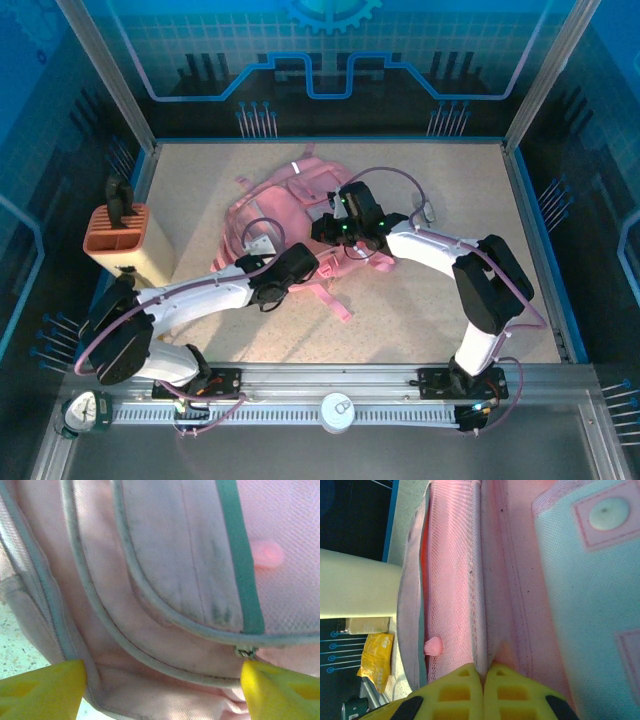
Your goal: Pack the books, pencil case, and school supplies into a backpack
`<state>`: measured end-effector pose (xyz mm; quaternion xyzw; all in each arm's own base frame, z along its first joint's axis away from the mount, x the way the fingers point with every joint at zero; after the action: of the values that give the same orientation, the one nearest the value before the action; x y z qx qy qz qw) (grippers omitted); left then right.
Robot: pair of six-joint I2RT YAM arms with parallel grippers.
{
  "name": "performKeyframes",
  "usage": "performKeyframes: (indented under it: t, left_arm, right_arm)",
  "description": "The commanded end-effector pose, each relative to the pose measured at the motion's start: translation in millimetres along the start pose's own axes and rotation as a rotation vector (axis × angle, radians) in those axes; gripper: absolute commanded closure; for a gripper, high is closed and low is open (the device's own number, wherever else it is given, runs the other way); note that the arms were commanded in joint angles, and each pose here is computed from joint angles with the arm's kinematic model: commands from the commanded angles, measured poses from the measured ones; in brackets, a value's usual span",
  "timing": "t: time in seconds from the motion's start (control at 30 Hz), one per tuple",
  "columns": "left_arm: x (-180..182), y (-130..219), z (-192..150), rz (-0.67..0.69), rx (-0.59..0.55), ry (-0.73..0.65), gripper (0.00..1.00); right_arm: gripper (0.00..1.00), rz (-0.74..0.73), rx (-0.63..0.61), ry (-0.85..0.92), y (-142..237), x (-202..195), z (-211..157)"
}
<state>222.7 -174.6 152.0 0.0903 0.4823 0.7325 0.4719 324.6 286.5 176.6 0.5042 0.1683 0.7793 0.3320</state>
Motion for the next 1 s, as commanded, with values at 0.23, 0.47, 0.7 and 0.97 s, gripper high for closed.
performKeyframes:
  t: [0.23, 0.47, 0.7, 0.97]
  left_arm:
    - [-36.4, 10.8, 6.9, -0.128, 0.001, 0.018, 0.01]
    - [-35.1, -6.6, 11.3, -0.023, -0.037, 0.074, 0.01]
    - [-31.9, -18.2, 12.1, 0.027, -0.049, 0.073, 0.07]
    - [-26.6, -17.2, 16.5, -0.004, -0.050, 0.069, 0.45]
  right_arm:
    - [1.00, 0.158, -0.089, 0.025, 20.5, 40.4, 24.1]
    - [1.00, 0.178, -0.083, 0.000, 16.5, 37.6, 21.5]
    - [1.00, 0.191, -0.089, -0.020, 17.0, 35.8, 24.2]
    - [1.00, 0.174, -0.084, -0.012, 14.9, 32.8, 23.9]
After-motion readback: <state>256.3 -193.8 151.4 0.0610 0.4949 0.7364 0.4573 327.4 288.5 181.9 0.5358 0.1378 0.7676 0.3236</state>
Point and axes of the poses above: each hand's point on the last joint's axis, 136 mm out from that joint toward the fingers, its own y axis back along the fingers, its own x axis along the line the jaws close on, z = x × y, the point moved 7 cm from there along y, back along the fingers, and after that the axes turned 4 degrees about y, right-handed, at the moved point
